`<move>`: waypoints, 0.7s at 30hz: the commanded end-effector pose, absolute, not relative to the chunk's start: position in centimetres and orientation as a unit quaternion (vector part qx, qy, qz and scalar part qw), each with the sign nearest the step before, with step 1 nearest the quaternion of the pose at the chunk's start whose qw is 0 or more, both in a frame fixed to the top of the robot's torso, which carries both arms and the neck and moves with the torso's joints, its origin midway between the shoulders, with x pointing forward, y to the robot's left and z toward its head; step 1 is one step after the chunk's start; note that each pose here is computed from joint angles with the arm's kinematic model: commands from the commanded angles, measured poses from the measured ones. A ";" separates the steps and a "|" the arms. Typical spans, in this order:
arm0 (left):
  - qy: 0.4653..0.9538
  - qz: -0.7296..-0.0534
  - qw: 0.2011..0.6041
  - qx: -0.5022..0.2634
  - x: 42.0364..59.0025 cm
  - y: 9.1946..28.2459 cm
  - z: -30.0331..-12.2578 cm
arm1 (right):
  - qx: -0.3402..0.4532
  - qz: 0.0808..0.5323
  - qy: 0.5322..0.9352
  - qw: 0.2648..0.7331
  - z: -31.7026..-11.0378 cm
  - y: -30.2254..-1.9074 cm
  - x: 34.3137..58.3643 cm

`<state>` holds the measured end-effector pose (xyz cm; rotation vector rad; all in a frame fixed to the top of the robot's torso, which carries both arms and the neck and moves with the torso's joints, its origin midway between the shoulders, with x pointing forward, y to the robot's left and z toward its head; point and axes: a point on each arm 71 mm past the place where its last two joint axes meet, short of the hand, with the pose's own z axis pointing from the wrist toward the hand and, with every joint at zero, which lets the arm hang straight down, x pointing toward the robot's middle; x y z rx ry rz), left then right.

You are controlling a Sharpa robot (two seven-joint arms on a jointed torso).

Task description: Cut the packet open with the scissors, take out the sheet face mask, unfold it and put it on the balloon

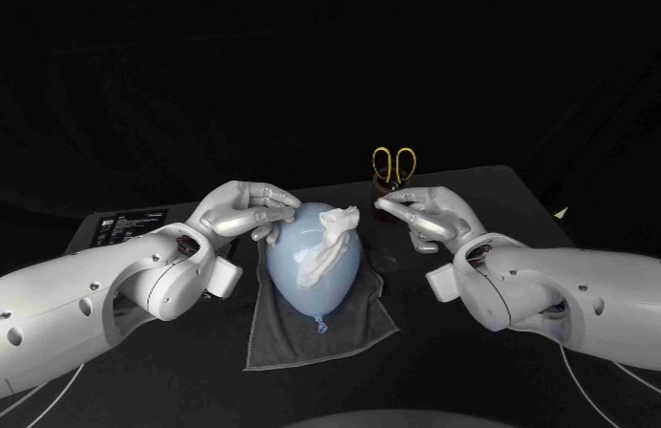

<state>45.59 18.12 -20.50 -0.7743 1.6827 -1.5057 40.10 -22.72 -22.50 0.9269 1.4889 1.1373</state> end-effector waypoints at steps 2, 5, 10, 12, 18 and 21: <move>0.652 -0.598 0.360 -0.296 45.5 17.8 -20.3 | 0.408 0.477 0.641 0.441 -23.4 -21.7 40.0; 0.652 -0.598 0.360 -0.296 45.5 17.8 -20.3 | 0.413 0.480 0.649 0.422 -23.6 -21.1 40.0; 0.652 -0.598 0.359 -0.296 45.5 17.8 -20.3 | 0.414 0.487 0.657 0.399 -23.8 -20.3 39.9; 0.652 -0.598 0.359 -0.296 45.5 17.8 -20.3 | 0.415 0.491 0.656 0.395 -23.7 -20.1 39.9; 0.652 -0.599 0.359 -0.296 45.5 17.8 -20.3 | 0.418 0.505 0.649 0.386 -23.6 -19.7 39.8; 0.652 -0.598 0.359 -0.296 45.5 17.8 -20.3 | 0.417 0.510 0.648 0.382 -23.6 -19.5 39.8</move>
